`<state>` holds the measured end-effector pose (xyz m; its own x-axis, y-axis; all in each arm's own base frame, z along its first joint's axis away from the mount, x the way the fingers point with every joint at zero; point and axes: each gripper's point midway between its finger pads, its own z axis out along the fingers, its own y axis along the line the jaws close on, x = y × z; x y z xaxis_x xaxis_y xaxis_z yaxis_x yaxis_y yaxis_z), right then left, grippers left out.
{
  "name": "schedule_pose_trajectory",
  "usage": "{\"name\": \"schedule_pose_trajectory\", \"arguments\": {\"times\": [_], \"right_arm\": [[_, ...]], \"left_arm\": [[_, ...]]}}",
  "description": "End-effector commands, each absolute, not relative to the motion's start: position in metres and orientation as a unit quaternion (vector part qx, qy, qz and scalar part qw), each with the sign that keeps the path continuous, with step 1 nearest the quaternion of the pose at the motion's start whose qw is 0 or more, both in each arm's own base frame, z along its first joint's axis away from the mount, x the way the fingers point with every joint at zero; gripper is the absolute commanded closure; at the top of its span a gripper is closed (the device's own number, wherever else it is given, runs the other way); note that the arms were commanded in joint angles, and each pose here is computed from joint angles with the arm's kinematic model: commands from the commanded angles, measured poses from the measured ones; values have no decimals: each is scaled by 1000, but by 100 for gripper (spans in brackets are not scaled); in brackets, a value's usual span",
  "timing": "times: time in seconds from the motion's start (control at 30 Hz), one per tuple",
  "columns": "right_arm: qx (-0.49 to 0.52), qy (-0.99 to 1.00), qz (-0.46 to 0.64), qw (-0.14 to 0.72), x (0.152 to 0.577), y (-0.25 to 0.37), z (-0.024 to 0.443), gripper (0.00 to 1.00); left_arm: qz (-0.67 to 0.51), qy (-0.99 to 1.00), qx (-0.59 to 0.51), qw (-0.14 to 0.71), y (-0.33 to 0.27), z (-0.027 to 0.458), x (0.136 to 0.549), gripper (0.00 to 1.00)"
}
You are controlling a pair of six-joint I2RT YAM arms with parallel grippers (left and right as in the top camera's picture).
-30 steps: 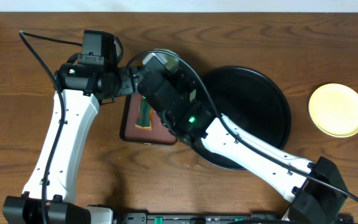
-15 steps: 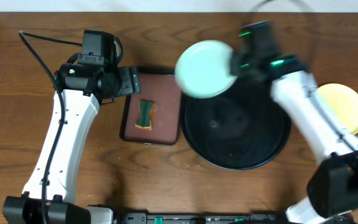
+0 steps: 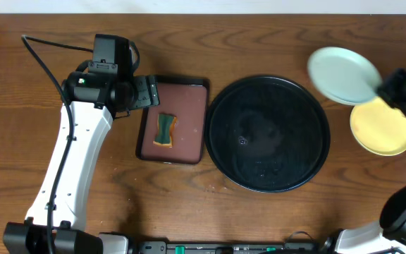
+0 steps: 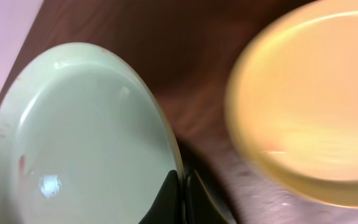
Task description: Clean dirty plates on tray and stack at the side
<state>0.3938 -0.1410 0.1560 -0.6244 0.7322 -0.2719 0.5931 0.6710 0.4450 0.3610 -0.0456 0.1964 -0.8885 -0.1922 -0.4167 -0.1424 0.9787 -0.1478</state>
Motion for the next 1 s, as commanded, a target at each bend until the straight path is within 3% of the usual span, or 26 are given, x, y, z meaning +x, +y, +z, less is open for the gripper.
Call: {"name": "schedule_pose_trajectory", "arguments": {"times": [0.0,0.27,0.4,0.47,0.53,0.67,0.8,0.97], "right_arm": [[429,871,95,220,359,-195,148,99],[497,852,45,156,295,-232,99,99],[498,853,34,152,286,-238,90,99],[482,858,43,172,295,-239,95,84],[456,864,73,202,310,-234,107,63],[422,852,132,279,335,-222,151,46],[352,838,204,363,352,-185,216,34],[238,840,241,424,344,-106,289,33]], "left_arm": [[-56,970,-83,221,-45,199,362,16],[-56,970,-83,221,-45,199,362,16],[-56,970,-83,221,-45,199,362,16],[-56,970,-83,221,-45,199,362,16],[-56,970,-83,221,-45,199,362,16],[-56,970,-83,221,-45,199,362,16],[-56,970,-83,221,-45,199,362,16],[-56,970,-83,221,-45,199,362,16]]}}
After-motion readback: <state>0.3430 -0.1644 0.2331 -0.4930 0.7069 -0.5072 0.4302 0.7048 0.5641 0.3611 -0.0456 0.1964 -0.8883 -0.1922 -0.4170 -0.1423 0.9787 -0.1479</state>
